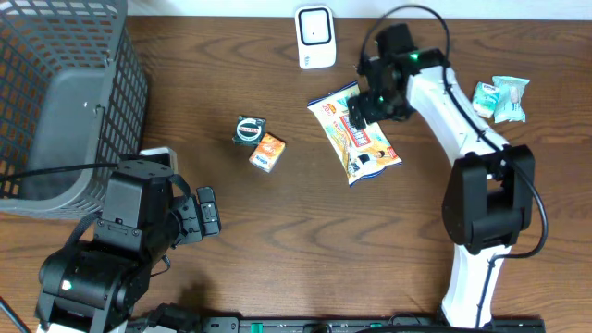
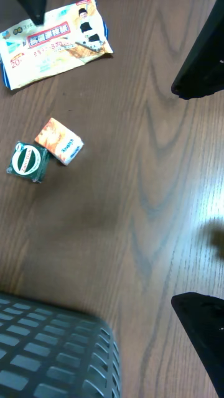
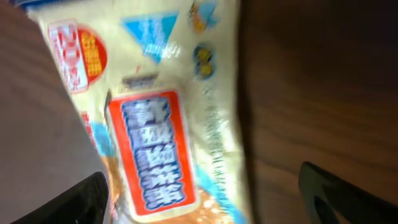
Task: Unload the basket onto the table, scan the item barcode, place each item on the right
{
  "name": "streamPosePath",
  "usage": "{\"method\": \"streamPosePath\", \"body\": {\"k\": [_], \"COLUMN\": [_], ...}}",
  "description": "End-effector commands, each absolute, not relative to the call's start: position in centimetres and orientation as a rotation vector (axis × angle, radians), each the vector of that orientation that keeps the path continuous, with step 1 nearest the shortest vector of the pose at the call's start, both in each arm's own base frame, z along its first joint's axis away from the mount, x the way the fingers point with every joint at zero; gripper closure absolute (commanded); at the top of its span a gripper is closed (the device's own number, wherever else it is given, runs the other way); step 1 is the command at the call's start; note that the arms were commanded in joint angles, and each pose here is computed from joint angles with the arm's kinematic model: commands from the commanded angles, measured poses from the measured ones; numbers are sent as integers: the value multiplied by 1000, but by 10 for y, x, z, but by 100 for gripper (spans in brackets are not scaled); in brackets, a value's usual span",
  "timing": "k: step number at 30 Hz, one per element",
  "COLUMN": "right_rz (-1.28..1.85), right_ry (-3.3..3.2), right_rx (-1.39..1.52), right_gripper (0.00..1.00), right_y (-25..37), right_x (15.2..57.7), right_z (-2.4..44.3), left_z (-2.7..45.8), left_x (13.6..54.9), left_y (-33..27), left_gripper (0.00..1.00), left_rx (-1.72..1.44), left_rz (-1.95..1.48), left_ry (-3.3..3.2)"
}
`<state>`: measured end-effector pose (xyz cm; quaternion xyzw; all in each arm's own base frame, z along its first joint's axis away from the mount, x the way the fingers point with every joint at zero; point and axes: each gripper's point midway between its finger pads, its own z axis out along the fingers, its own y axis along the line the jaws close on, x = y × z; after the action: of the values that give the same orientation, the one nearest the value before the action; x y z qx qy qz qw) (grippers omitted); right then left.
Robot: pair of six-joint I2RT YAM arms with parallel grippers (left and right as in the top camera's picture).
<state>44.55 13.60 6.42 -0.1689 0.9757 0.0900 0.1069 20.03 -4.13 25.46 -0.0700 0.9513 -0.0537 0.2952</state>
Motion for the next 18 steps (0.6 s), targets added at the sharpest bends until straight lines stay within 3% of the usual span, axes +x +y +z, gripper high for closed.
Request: {"method": "streamPosePath", "body": {"k": [1,9,10,12,14,16,18], "right_rz": [510,475,475,469,457,457,466], "right_ry": [2866,2870,2870,2867,2868,2856,2824], "right_rx": [-583,-618,-623,-632,-578,-516,-458], "right_gripper": [6,11,21,59,85,96,99], "right_y": [162,165,166,168,168,170,174], "right_x": [425,407,405,405,410,418,432], "right_z": [51,3,1,0,5,15,33], "left_z": [255,255,255,255,255,255,255], "left_x": [200,200,200,200,200,200,200], "left_y": [-41,-41,-41,-41,-41,-41,-41], "left_gripper": [2,2,2,3,2,3,2], "left_rx": [-186,-186,-186,-186,-186,-186,-186], "left_rz": [-141,-141,-141,-141,-141,-141,-141], "left_ry": [2528,2529,2529,2528,2528,2528,2528]}}
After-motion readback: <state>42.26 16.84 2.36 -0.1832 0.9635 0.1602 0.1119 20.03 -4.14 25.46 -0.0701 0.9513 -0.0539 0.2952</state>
